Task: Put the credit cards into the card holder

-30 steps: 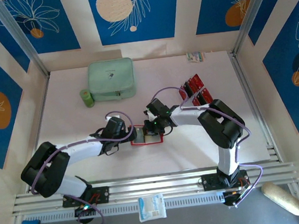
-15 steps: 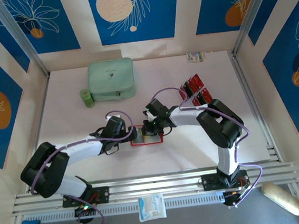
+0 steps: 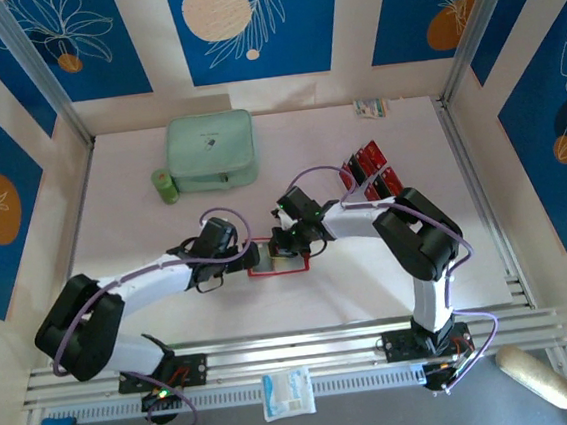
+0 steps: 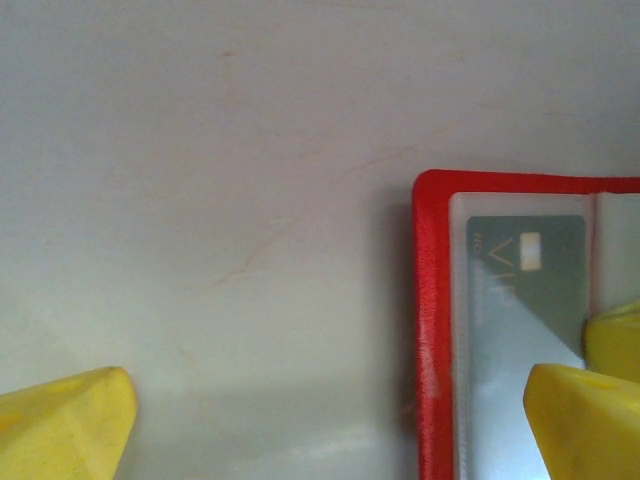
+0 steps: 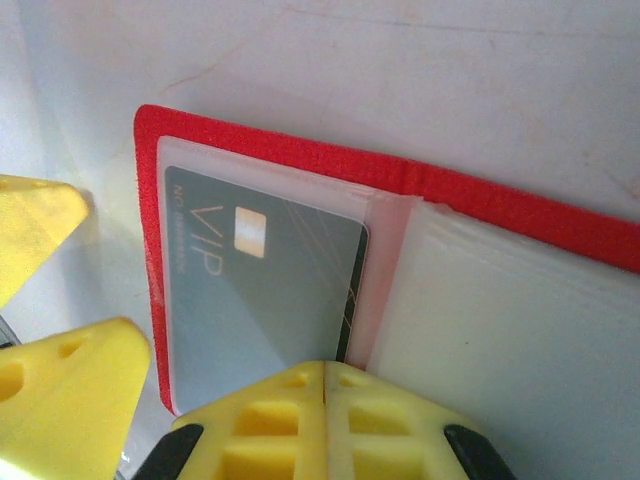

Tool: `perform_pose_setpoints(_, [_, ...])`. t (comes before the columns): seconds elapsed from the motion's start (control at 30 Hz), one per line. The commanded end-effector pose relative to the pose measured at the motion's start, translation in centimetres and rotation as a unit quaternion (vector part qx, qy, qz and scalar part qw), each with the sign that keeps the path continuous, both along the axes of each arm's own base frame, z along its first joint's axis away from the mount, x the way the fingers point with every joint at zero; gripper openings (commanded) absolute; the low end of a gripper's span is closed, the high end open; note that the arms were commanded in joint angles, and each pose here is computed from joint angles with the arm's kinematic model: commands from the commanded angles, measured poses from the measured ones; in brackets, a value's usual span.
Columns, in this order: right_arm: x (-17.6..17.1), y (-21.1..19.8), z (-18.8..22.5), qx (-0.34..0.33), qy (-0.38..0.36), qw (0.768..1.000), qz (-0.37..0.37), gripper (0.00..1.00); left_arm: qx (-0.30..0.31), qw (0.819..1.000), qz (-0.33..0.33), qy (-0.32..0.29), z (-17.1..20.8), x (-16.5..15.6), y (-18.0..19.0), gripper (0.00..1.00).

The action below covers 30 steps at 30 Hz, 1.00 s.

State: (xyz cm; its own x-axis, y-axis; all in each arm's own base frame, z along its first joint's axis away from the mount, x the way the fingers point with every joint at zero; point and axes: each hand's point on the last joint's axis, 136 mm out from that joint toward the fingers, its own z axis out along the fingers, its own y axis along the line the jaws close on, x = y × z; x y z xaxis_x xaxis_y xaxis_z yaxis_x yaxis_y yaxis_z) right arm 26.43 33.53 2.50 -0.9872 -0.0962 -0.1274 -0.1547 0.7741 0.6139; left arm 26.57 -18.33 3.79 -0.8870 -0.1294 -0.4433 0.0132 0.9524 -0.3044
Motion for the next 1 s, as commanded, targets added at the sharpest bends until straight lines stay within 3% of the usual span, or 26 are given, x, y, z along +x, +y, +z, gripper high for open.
perform_pose_setpoints(0.0, [0.6,-0.1,2.5,0.022,-0.015,1.0,0.001,0.01,-0.042,0.999,-0.005,-0.009,2.7,0.8,-1.4,1.0])
perform_pose_setpoints(0.47, [2.0,-4.6,2.9,0.006,-0.024,0.999,-0.034,0.02,-0.096,0.992,-0.057,-0.056,8.2,2.0,-7.2,1.0])
perform_pose_setpoints(0.97, [1.2,-5.8,-0.4,-0.032,0.004,0.999,-0.026,0.0,-0.018,0.995,-0.092,-0.021,2.7,0.1,-7.9,1.0])
